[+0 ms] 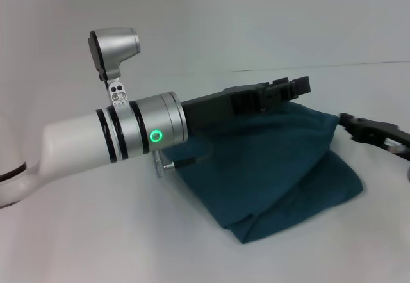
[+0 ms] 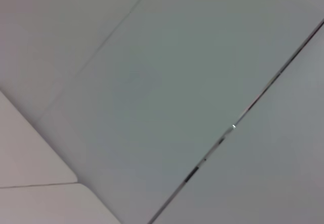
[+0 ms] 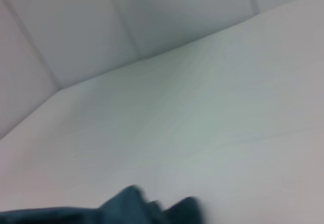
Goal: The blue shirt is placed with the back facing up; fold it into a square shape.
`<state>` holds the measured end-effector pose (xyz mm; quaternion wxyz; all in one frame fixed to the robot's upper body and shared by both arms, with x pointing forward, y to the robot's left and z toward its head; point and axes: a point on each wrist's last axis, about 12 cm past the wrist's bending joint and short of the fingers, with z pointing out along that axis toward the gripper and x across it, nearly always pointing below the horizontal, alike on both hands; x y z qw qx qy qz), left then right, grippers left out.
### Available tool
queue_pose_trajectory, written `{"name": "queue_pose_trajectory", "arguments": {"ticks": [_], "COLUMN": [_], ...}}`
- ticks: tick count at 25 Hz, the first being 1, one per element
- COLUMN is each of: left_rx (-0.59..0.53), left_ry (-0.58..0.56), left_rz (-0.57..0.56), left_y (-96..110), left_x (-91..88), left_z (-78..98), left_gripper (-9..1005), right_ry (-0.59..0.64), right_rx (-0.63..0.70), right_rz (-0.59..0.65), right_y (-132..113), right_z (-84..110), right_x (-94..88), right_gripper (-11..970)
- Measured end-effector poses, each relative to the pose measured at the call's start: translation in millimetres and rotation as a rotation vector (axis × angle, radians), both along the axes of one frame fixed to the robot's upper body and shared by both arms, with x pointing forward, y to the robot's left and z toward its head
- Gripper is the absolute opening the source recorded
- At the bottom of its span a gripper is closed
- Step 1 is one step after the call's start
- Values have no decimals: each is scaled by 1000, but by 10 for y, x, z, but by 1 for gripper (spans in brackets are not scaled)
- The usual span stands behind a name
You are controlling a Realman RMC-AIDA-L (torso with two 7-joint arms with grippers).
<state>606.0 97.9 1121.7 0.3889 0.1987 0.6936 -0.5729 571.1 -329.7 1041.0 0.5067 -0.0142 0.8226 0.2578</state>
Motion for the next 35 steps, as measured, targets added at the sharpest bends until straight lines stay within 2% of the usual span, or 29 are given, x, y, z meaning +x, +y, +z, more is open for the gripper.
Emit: {"name": "queue_pose_trajectory", "arguments": {"ticks": [3, 7, 13, 17, 20, 26, 27, 35], "left_rx": [-16, -58, -101, -113, -112, -107, -102, -55], "left_ry": [-9, -27, -61, -85, -118, -162, -180, -245], "left_rz": [-16, 0, 34, 45, 50, 53, 53, 74], "left_y": [18, 175, 437, 559, 640, 763, 798, 952], "left_x": [-26, -77, -181, -266, -325, -410, -451, -611], "left_z": [15, 9, -26, -76, -107, -135, -160, -302], "left_gripper": [450, 635, 826, 910, 910, 910, 910, 910], "right_ry": [-4, -19, -84, -91, -71, 34, 73, 195], "right_rx": [7, 15, 51, 61, 45, 1, -20, -84], "right_rz": [-66, -107, -10, 61, 115, 210, 231, 229], "right_y": [-175, -371, -414, -348, -270, -75, 6, 253], "right_z": [-15, -2, 169, 339, 484, 811, 919, 1131], "right_x": [-89, -215, -239, -102, 64, 483, 617, 890], "right_gripper": [7, 30, 161, 226, 275, 360, 372, 462]}}
